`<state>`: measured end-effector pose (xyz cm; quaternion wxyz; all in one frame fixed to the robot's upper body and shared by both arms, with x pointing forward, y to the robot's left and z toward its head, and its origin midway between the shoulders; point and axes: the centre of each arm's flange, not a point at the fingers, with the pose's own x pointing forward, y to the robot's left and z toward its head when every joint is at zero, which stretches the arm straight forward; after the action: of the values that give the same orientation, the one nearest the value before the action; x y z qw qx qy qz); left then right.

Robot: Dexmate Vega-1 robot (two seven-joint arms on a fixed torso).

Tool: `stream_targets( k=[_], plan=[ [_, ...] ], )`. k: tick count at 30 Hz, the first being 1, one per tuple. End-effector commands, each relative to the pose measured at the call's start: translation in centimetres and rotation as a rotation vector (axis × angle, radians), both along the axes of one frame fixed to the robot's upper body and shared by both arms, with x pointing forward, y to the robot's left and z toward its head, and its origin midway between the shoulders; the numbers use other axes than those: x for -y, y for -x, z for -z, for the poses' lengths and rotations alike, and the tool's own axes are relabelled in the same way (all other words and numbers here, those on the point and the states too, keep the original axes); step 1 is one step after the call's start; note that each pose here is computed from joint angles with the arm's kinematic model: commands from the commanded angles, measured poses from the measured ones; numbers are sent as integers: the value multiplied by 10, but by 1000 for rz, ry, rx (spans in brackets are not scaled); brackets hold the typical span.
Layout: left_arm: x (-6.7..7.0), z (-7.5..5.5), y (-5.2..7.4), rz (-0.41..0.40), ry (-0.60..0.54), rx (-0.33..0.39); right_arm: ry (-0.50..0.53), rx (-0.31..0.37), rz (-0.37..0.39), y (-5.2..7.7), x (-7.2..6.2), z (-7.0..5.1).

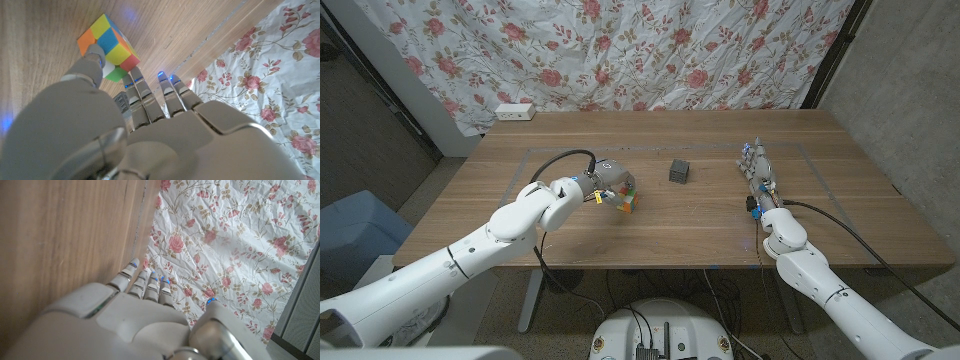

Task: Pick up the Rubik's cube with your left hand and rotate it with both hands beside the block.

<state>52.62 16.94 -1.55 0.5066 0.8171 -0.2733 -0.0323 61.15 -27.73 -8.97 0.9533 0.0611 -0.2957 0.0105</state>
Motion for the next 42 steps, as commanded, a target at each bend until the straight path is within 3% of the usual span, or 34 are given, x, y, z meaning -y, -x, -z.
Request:
stream_targets(
  k=[1,29,42],
  plan=[
    [-1,0,3,-6,4,15,2,-1,-4,1,1,1],
    [-9,-20,9,-19,18,71,11,9,-3,5,0,-3],
    [-12,-27,14,-9,84,76,18,14,-6,6,-1,-5]
  ],
)
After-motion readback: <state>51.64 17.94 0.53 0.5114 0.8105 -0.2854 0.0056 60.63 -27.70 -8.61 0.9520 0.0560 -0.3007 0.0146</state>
